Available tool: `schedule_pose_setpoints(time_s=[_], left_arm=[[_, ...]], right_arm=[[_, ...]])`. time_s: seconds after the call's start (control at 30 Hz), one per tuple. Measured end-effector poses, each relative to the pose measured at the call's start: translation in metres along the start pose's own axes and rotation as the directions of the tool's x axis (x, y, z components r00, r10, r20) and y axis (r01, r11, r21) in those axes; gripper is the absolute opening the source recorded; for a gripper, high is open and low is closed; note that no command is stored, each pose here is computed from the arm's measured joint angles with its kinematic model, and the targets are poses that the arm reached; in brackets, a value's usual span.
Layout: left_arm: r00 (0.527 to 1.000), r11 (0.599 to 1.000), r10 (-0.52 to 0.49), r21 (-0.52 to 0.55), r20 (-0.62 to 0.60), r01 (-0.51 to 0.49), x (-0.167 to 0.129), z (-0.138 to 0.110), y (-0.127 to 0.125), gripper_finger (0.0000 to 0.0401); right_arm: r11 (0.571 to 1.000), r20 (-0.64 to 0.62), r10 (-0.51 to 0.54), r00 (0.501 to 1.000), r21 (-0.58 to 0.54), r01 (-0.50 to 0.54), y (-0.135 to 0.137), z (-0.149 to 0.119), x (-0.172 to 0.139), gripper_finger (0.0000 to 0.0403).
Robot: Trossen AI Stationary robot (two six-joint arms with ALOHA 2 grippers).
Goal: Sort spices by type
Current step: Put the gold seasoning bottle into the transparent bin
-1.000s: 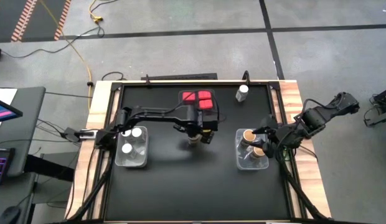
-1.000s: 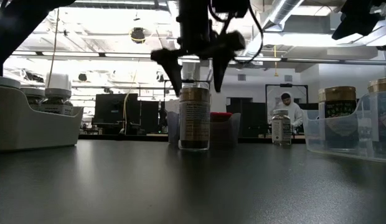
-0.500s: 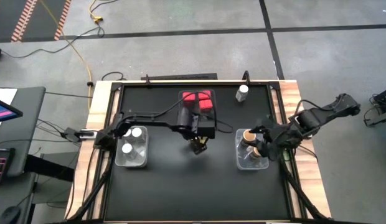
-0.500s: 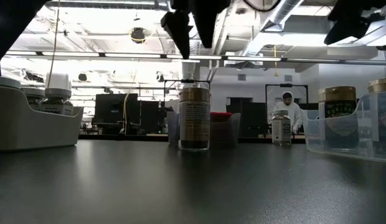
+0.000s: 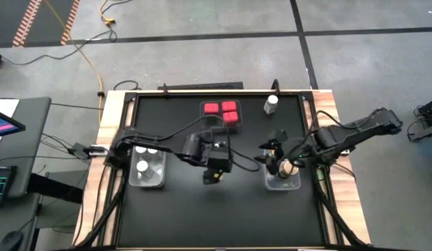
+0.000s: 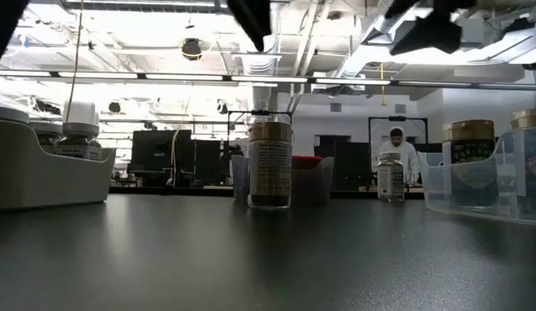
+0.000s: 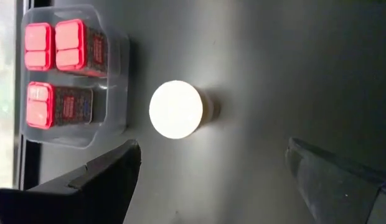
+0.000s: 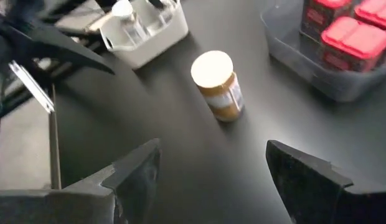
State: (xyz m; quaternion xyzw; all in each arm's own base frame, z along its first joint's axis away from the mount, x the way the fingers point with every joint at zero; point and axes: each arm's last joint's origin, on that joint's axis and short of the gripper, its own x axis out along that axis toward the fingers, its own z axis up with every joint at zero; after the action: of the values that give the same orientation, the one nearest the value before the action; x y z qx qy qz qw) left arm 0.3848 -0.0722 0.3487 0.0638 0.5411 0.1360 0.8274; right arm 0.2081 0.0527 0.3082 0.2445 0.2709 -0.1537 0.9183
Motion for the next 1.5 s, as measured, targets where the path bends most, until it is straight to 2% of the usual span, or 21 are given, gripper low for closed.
schedule_pose_setpoints(time_s=[0.1, 0.23, 0.43, 0.53, 0.7, 0.83, 1.1, 1.33, 1.5], left_arm=[[0.996, 0.999, -0.041, -0.006, 0.085, 0.042, -0.001, -0.029, 0.007, 0.0384], [0.968, 0.992, -0.114, -0.035, 0.224, 0.124, -0.001, -0.088, 0.021, 0.0384], [0.887, 0.973, -0.175, -0.064, 0.427, 0.223, -0.006, -0.168, 0.043, 0.0384], [0.861, 0.967, -0.183, -0.07, 0.476, 0.244, -0.009, -0.201, 0.052, 0.0384], [0.825, 0.946, -0.186, -0.13, 0.534, 0.297, -0.014, -0.237, 0.063, 0.0384], [0.806, 0.925, -0.187, -0.175, 0.562, 0.337, -0.014, -0.253, 0.067, 0.0384], [0.819, 0.933, -0.188, -0.162, 0.542, 0.321, -0.013, -0.262, 0.07, 0.0384], [0.825, 0.939, -0.188, -0.149, 0.533, 0.31, -0.012, -0.261, 0.069, 0.0384], [0.826, 0.946, -0.188, -0.128, 0.532, 0.298, -0.012, -0.261, 0.069, 0.0384]], right_arm=[[1.0, 0.0, -0.017, 1.0, 0.024, 0.017, 0.011, 0.012, 0.01, 0.0315], [0.996, -0.011, -0.055, 0.998, 0.067, 0.055, 0.03, 0.028, 0.033, 0.0315], [0.976, -0.063, -0.157, 0.986, 0.142, 0.165, 0.053, 0.056, 0.081, 0.0315], [0.951, -0.135, -0.248, 0.959, 0.157, 0.268, 0.06, 0.071, 0.102, 0.0315], [0.875, -0.235, -0.382, 0.894, 0.22, 0.432, 0.063, 0.096, 0.126, 0.0315], [0.823, -0.257, -0.424, 0.868, 0.291, 0.488, 0.062, 0.113, 0.146, 0.0315], [0.786, -0.254, -0.444, 0.859, 0.351, 0.509, 0.049, 0.125, 0.191, 0.0315], [0.787, -0.291, -0.45, 0.844, 0.317, 0.529, 0.049, 0.118, 0.196, 0.0317], [0.802, -0.287, -0.447, 0.847, 0.292, 0.522, 0.05, 0.118, 0.195, 0.0352]])
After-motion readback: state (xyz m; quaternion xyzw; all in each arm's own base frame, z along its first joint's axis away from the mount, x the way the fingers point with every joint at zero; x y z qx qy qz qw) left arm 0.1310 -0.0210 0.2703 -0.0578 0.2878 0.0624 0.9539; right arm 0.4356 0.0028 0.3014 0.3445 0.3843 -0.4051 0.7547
